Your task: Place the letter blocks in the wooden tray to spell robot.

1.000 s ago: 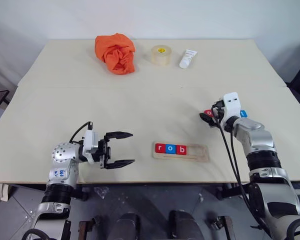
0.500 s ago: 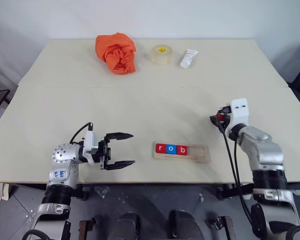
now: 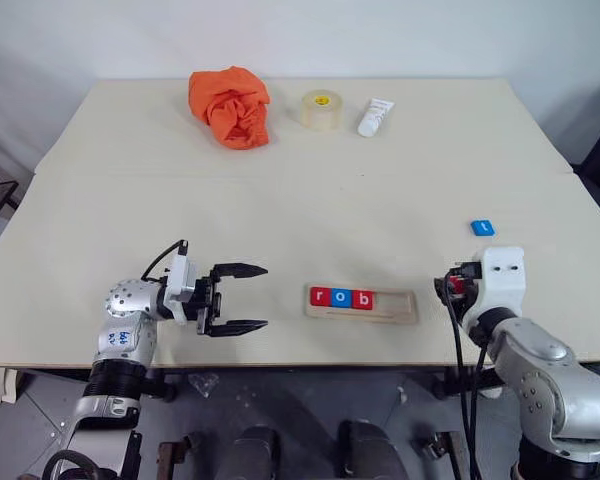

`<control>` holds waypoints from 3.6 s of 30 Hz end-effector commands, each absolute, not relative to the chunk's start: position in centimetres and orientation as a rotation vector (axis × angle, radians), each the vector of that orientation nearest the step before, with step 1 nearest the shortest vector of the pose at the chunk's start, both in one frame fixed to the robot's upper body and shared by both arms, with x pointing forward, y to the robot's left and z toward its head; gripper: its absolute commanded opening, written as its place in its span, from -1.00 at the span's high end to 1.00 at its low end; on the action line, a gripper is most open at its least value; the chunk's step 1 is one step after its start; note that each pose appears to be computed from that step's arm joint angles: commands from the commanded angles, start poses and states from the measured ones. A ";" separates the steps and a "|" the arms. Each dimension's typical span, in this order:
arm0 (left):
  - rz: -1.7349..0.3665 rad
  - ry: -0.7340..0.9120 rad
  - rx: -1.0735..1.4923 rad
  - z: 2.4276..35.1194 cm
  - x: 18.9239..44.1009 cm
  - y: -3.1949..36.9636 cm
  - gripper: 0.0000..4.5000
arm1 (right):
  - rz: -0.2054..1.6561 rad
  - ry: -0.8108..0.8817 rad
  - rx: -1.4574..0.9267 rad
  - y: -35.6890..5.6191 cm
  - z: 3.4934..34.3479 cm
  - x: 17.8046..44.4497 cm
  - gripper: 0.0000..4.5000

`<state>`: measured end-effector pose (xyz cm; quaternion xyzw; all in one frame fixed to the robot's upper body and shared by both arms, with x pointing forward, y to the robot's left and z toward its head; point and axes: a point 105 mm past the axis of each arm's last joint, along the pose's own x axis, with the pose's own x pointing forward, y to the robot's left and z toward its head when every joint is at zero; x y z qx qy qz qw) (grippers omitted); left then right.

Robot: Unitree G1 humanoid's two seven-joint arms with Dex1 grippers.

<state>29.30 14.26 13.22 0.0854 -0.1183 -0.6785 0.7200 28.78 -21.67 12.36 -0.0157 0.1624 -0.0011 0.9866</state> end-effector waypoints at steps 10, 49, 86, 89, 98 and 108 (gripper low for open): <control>-1.529 -0.293 0.221 14.1 29.3 14.2 -1.00 | 0.113 0.273 -0.132 -21.7 14.7 28.5 -0.99; -1.466 -0.316 0.219 13.7 28.7 14.2 -1.00 | 0.784 0.584 -0.562 -24.6 12.2 30.6 0.32; -1.445 -0.312 0.224 13.2 27.3 14.1 -1.00 | 1.212 0.524 -0.762 -16.0 14.5 31.1 0.36; -1.443 -0.313 0.220 13.1 27.3 14.0 -1.00 | 1.214 0.526 -0.758 -16.1 14.4 31.1 0.36; -1.443 -0.313 0.219 13.1 27.4 14.0 -1.00 | 1.210 0.521 -0.777 -15.9 14.0 31.6 0.36; -1.439 -0.313 0.219 13.1 27.6 14.1 -1.00 | 1.203 0.484 -0.787 -15.7 15.3 31.6 -0.99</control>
